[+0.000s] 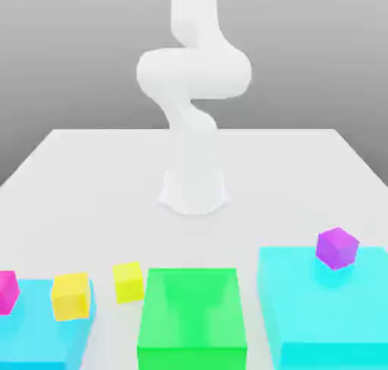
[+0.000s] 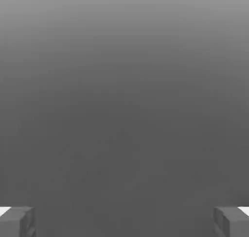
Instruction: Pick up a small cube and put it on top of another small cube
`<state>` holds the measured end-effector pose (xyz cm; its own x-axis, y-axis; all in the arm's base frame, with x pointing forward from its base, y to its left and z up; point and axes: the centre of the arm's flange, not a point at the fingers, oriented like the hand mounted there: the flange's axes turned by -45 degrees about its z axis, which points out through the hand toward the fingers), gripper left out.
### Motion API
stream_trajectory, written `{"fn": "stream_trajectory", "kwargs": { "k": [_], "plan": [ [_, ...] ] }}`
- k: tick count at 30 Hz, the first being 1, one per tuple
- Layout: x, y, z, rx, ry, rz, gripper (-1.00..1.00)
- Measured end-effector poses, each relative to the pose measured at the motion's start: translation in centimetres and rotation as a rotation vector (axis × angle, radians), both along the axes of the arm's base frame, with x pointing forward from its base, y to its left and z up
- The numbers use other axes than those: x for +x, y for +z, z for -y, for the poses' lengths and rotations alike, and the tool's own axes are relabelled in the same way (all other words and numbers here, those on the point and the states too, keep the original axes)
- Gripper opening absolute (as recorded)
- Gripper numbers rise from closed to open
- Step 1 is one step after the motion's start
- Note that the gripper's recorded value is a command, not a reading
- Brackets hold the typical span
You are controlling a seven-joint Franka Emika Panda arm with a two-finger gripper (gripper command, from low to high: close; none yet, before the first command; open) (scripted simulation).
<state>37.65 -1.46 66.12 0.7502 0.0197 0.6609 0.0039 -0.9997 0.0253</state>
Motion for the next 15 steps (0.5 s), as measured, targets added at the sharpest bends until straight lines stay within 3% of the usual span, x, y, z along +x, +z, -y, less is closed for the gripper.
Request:
{"fn": "stream_trajectory", "kwargs": {
  "k": [8, 15],
  "plan": [
    [5.1, -19.9, 5.7, -0.088, 0.075, -0.294, 0.00],
    [1.1, -37.6, 9.7, -0.103, 0.178, -0.563, 0.00]
  ]
}}
